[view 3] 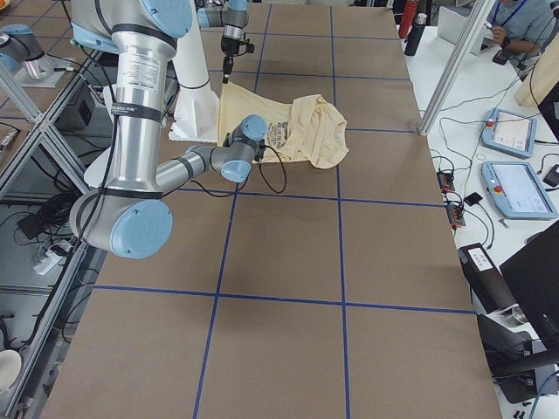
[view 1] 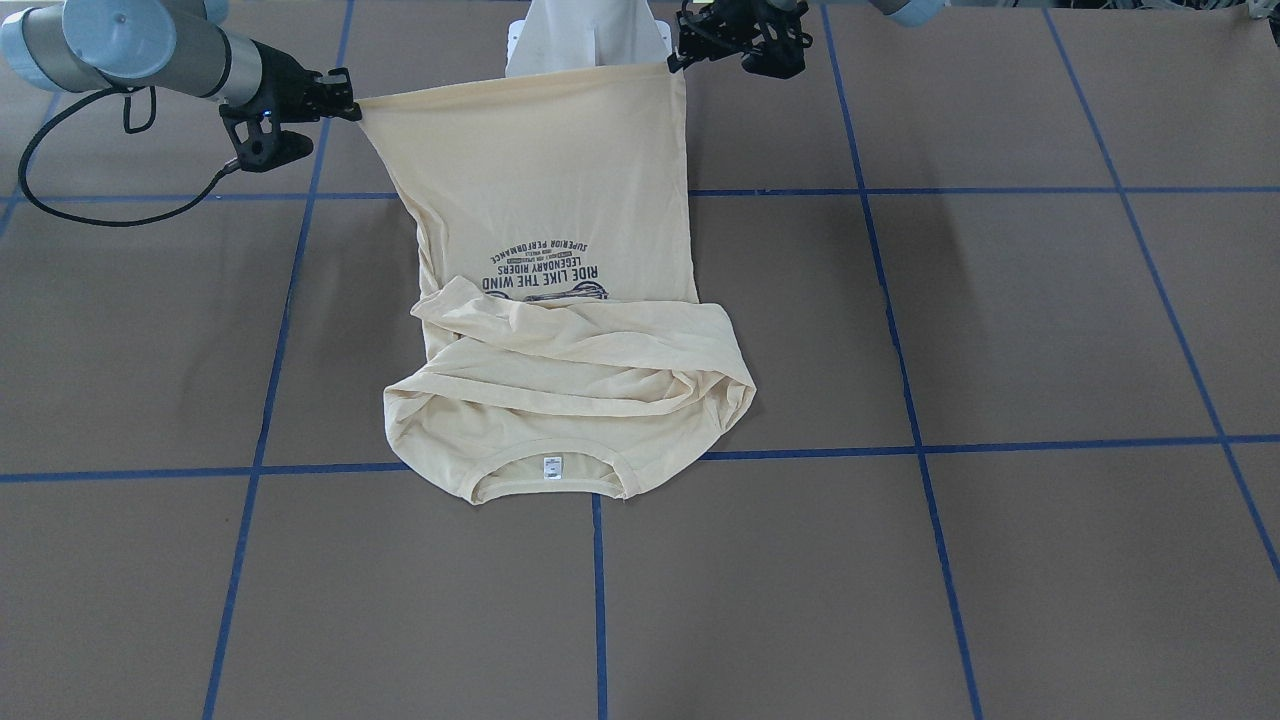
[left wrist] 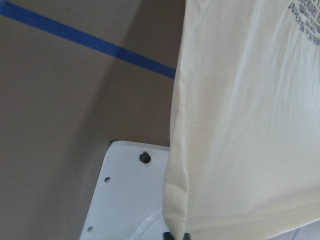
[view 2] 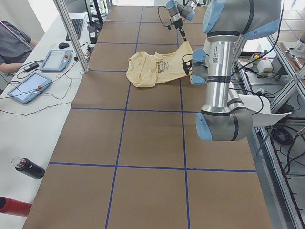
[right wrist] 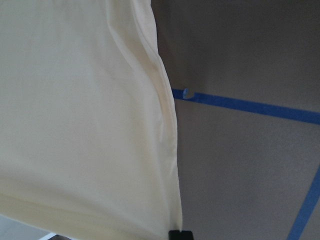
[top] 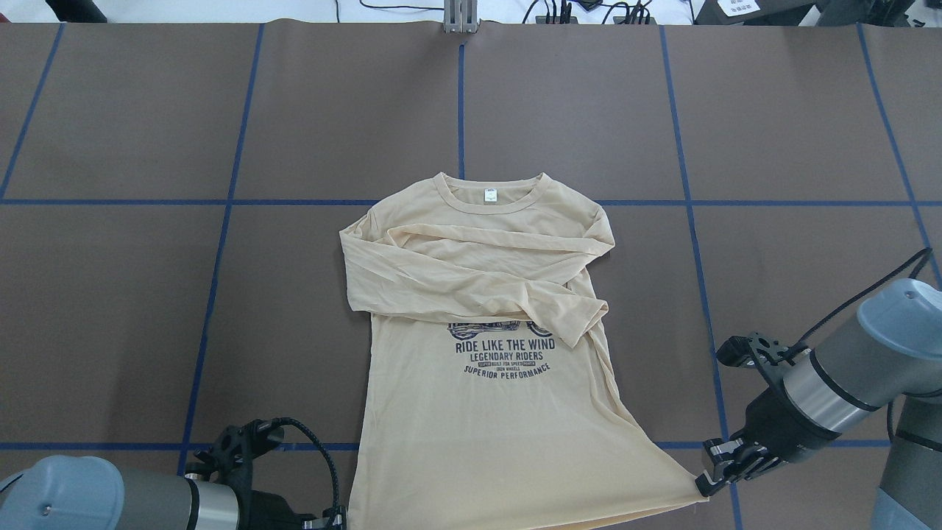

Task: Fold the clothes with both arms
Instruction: 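Lift both hem corners with both grippers, pulling them toward the robot, then carry both hem corners up and over toward the collar with both grippers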

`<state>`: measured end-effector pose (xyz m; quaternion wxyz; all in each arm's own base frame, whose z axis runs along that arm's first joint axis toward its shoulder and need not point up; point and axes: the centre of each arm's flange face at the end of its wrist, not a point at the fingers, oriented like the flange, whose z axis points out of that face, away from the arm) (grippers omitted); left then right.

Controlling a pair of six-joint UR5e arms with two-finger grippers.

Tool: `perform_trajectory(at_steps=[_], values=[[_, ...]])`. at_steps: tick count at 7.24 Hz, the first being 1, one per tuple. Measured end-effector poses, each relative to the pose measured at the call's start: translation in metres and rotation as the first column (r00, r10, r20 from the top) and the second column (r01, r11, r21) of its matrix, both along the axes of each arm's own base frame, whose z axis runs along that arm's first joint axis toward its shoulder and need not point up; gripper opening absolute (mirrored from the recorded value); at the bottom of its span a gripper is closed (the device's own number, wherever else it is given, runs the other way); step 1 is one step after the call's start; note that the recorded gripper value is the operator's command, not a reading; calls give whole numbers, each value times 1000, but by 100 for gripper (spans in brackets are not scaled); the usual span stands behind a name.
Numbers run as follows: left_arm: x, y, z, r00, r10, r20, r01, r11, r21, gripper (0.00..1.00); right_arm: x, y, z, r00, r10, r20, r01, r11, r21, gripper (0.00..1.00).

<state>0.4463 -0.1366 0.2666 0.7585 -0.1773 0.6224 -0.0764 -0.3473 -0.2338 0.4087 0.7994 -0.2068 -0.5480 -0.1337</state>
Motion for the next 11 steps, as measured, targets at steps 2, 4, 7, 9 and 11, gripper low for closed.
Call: perform_trajectory(at_steps=[2,4,7,9,11], values=[[-11,-5,-8,1000,7,-20,-7,1000,-2,0,-8,-7,-18,1000,13,23,-13,1000,-12,0],[-25,-33,-12,999,-29,-30,29,1000,3,0,7,-51,-35,992,115,57,-115,993,0,0],[-51,-99,-18,986,-162,-44,162,987,10,0,43,-124,-64,952,284,111,-289,957,29,0],[-58,-157,-24,971,-233,-50,234,972,13,0,58,-172,-83,918,370,140,-379,924,44,0],[-65,-213,-30,951,-305,-56,309,949,60,0,61,-218,-91,892,428,142,-438,897,49,0]])
